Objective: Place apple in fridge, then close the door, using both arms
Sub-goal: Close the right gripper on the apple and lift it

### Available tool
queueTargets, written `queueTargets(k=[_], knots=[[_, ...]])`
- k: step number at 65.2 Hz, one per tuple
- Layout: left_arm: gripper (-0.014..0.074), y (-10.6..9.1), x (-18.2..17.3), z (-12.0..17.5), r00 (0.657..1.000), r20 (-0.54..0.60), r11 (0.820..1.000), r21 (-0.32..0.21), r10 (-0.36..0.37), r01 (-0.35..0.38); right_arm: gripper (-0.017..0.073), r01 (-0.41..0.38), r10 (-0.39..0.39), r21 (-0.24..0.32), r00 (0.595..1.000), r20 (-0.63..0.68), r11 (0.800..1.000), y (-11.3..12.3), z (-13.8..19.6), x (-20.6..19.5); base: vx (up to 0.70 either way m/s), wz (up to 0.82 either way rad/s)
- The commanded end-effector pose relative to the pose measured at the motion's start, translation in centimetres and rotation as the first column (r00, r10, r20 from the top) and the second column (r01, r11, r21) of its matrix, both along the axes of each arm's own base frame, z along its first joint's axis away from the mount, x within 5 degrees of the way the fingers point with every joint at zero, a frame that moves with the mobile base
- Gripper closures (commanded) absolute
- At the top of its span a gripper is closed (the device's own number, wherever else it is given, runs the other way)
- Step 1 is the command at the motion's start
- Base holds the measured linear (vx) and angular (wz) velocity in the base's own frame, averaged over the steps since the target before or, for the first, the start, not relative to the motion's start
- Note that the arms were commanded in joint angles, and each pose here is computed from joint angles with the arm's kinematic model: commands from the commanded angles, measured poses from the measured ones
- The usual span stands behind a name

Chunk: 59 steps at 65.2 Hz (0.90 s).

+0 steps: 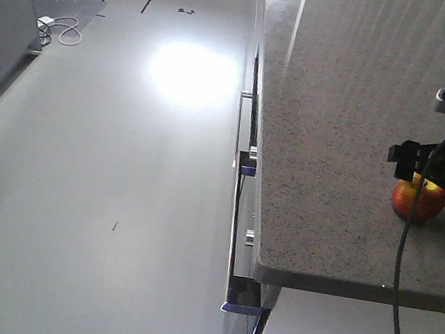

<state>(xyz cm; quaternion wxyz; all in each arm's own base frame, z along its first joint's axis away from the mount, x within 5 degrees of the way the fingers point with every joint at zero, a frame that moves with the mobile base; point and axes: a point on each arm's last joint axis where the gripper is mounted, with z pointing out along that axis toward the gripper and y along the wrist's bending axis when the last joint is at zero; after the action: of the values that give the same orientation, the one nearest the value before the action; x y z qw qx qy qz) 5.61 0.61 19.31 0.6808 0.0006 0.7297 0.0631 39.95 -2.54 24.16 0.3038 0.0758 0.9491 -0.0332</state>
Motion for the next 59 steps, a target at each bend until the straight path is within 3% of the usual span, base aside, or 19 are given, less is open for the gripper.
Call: queueTargets(k=[1, 33, 59], knots=[[0.06, -0.2, -0.2, 1.4, 0.994, 0.108, 1.0, 0.001, -0.019, 0.019, -0.0055, -0.005, 0.007, -0.021, 0.995, 0.102, 1.0, -0.3, 2.6, 0.3, 0.0, 0.0], [0.06, -0.2, -0.2, 1.4, 0.994, 0.108, 1.0, 0.001, -0.019, 0.019, -0.0023, -0.003, 0.004, -0.019, 0.999, 0.046, 1.0, -0.4, 0.9, 0.7, 0.0, 0.0], [0.06, -0.2, -0.2, 1.4, 0.994, 0.108, 1.0, 0.001, -0.019, 0.019, 0.0182, -0.004, 0.005, -0.021, 0.999, 0.034, 1.0, -0.4, 0.7, 0.6, 0.0, 0.0]])
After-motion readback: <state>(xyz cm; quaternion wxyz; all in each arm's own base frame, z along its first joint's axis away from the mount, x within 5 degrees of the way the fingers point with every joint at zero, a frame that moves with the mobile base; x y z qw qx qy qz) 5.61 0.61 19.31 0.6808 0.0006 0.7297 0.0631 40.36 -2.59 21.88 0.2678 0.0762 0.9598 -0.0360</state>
